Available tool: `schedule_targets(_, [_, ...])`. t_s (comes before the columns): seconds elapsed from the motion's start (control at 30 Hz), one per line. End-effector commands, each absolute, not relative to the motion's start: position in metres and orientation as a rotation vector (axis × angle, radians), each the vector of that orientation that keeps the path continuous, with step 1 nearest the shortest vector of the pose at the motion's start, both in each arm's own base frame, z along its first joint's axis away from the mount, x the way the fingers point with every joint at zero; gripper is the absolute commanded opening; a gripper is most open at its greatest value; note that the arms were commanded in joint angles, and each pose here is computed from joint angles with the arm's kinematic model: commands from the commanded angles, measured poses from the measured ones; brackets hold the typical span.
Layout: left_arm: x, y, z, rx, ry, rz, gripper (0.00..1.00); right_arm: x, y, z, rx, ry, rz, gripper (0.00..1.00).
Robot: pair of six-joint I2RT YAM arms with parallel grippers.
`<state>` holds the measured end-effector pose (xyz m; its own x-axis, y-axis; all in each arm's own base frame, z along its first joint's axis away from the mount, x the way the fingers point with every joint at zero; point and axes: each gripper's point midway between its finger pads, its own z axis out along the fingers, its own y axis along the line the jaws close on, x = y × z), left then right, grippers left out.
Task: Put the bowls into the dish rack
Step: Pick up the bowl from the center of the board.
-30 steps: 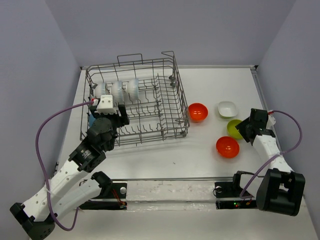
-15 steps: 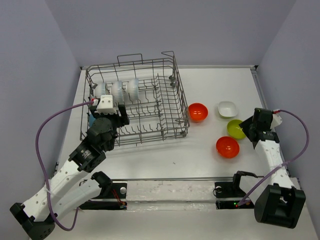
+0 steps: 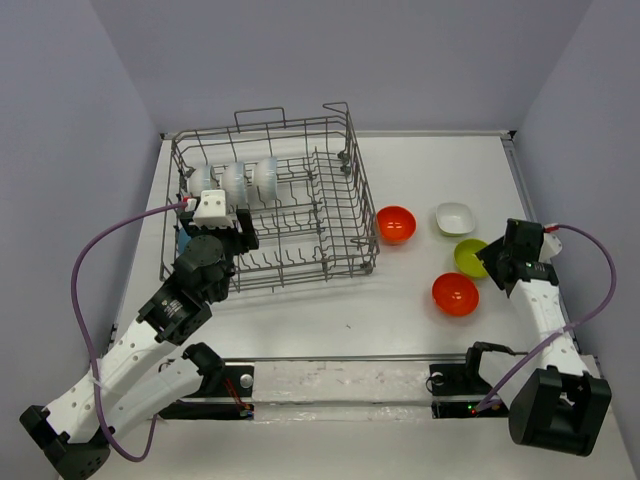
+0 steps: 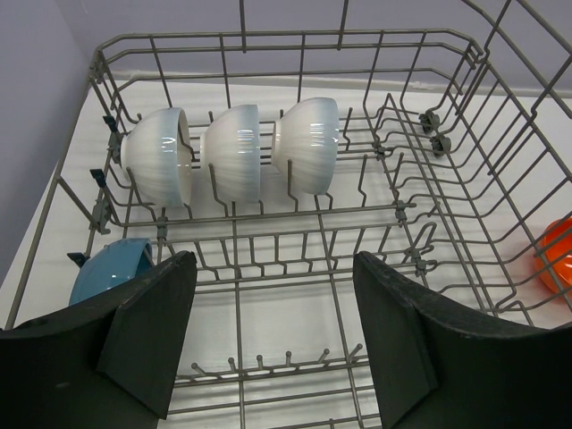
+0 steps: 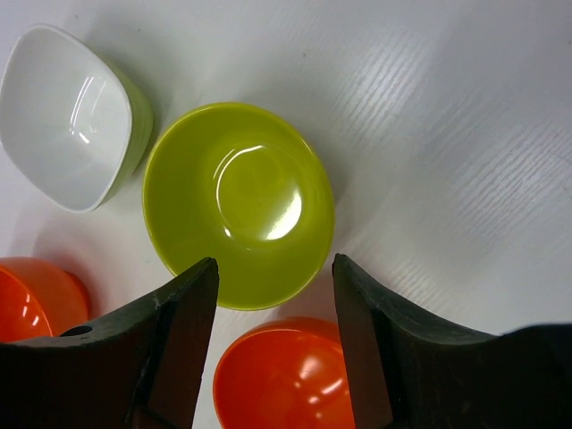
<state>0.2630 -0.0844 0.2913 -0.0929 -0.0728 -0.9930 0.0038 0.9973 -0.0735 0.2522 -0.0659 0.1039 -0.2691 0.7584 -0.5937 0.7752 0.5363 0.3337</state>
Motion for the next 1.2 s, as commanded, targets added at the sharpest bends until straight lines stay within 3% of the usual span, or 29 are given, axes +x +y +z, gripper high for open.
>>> schedule_targets(0.0, [0.264, -0.084, 0.301, -0.082, 1.619, -0.086, 0.8, 0.253, -0.062, 0.101, 1.265, 2.058, 0.001, 0.6])
schedule_targets(0.7, [0.264, -0.084, 0.301, -0.08, 1.62, -0.082, 0.8, 0.236, -0.05, 0.06, 1.388, 2.164, 0.002, 0.58])
schedule_targets(1.03, [0.264, -0.084, 0.3, -0.079, 1.62, -0.083, 0.8, 0.243, -0.055, 0.051, 1.393, 2.138, -0.011, 0.47])
schedule_targets(1.17, [0.264, -0.084, 0.299, -0.077, 1.624, -0.078, 0.8, 0.247, -0.055, 0.046, 1.392, 2.141, -0.003, 0.31])
